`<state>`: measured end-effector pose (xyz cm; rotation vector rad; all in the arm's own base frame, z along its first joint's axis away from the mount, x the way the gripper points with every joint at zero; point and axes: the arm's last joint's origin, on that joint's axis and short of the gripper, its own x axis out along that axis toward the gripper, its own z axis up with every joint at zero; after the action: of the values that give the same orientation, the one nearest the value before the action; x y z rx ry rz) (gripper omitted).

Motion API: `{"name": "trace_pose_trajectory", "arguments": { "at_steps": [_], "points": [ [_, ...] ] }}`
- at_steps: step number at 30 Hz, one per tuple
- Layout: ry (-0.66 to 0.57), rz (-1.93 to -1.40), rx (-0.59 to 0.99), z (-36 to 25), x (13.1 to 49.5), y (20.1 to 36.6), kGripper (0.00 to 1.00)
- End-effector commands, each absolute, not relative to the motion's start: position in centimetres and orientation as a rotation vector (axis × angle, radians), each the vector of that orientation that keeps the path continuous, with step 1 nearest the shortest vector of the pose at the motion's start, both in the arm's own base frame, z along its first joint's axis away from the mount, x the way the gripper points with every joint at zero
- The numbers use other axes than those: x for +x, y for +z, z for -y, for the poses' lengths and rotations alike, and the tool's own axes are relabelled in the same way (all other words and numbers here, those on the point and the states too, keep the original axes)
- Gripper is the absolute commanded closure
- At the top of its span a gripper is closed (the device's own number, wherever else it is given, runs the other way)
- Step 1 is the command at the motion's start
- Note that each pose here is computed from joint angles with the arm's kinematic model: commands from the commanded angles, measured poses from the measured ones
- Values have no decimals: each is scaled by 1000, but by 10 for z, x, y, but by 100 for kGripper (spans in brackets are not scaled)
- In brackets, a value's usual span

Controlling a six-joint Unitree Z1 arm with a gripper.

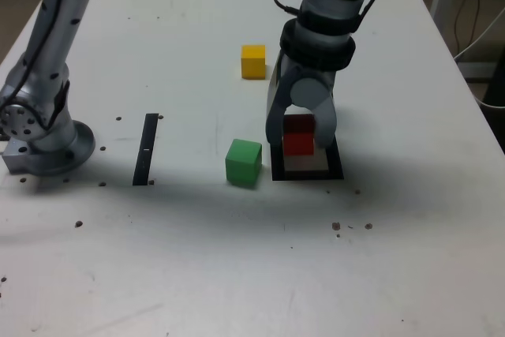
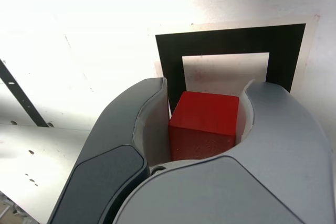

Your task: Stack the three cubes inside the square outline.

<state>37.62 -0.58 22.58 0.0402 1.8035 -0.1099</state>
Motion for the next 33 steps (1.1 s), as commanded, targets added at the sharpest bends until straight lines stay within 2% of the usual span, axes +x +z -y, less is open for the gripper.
{"name": "trace_pose_trajectory", "arguments": {
  "at_steps": [1, 10, 12, 17, 19, 27, 33],
  "points": [
    [-110, -1812, 39, 6, 378, 221, 61],
    [-109, -1818, 41, 6, 380, 211, 60],
    [-108, -1819, 42, 6, 380, 210, 51],
    [-107, -1815, 48, 6, 379, 207, 9],
    [-107, -1812, 49, 6, 379, 207, 1],
    [-104, -1802, 52, 6, 376, 211, 1],
    [-83, -1777, 71, 4, 369, 228, 1]
  ]
}}
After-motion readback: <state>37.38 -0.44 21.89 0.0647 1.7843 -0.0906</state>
